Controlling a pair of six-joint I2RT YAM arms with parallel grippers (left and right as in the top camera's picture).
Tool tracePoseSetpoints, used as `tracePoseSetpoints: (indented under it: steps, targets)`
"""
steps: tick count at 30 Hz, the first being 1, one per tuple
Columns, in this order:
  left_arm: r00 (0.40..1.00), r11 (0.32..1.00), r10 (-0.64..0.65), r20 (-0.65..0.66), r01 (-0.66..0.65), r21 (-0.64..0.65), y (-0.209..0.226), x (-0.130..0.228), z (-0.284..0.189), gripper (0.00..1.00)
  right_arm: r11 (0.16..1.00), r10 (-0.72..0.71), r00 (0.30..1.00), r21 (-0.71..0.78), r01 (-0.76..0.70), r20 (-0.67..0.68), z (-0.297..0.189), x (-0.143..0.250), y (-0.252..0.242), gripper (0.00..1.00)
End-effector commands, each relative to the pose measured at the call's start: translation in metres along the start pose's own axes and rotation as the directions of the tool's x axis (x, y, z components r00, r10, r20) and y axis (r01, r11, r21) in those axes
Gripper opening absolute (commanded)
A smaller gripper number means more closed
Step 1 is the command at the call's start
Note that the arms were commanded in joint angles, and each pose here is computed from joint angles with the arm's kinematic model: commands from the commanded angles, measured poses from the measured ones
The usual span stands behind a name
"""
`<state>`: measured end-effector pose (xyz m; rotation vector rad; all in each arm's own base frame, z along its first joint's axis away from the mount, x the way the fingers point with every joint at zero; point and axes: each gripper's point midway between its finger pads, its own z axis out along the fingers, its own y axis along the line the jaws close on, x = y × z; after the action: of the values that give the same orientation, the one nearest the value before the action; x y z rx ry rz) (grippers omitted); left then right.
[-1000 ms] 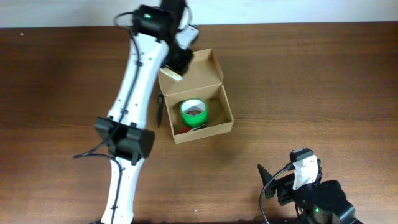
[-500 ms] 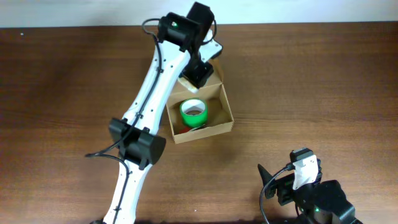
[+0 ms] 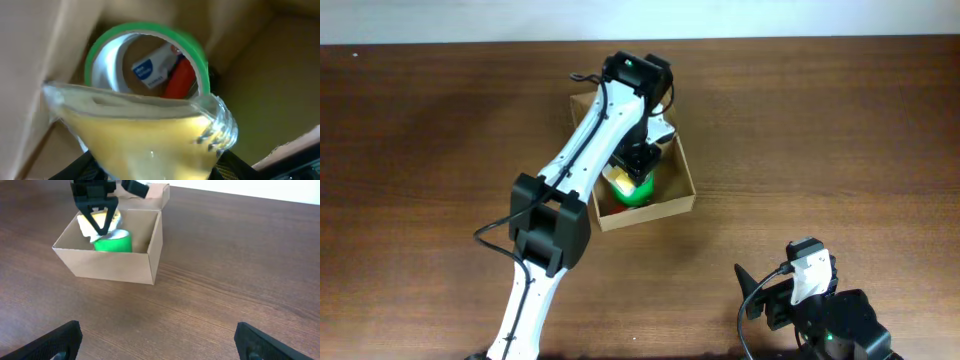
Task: Pack container
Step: 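Carry the sticky-note pad into the box and drop it on the tape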
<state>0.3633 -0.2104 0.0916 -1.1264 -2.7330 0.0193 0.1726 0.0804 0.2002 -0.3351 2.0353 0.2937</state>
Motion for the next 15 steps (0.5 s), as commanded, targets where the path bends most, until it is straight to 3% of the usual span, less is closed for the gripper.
tracePoseSetpoints:
  steps: [1, 6, 15]
  targets:
    - [0.999, 0.999, 0.023, -0.033, -0.022, 0.032, -0.0059, 0.0008, 0.0124, 0.63, 1.000, 0.011, 1.000, 0.018, -0.011, 0.010, -0.0005, -0.0010, -0.0035, 0.99]
    - [0.999, 0.999, 0.026, -0.034, -0.025, 0.032, -0.0075, 0.0007, 0.0124, 1.00, 1.000, 0.011, 1.000, 0.018, -0.011, 0.010, -0.0005, -0.0011, -0.0035, 0.99]
    - [0.999, 0.999, 0.030, -0.031, -0.030, 0.018, -0.0071, 0.0000, 0.0105, 1.00, 1.000, 0.011, 1.000, 0.018, -0.011, 0.010, -0.0005, -0.0010, -0.0035, 0.99]
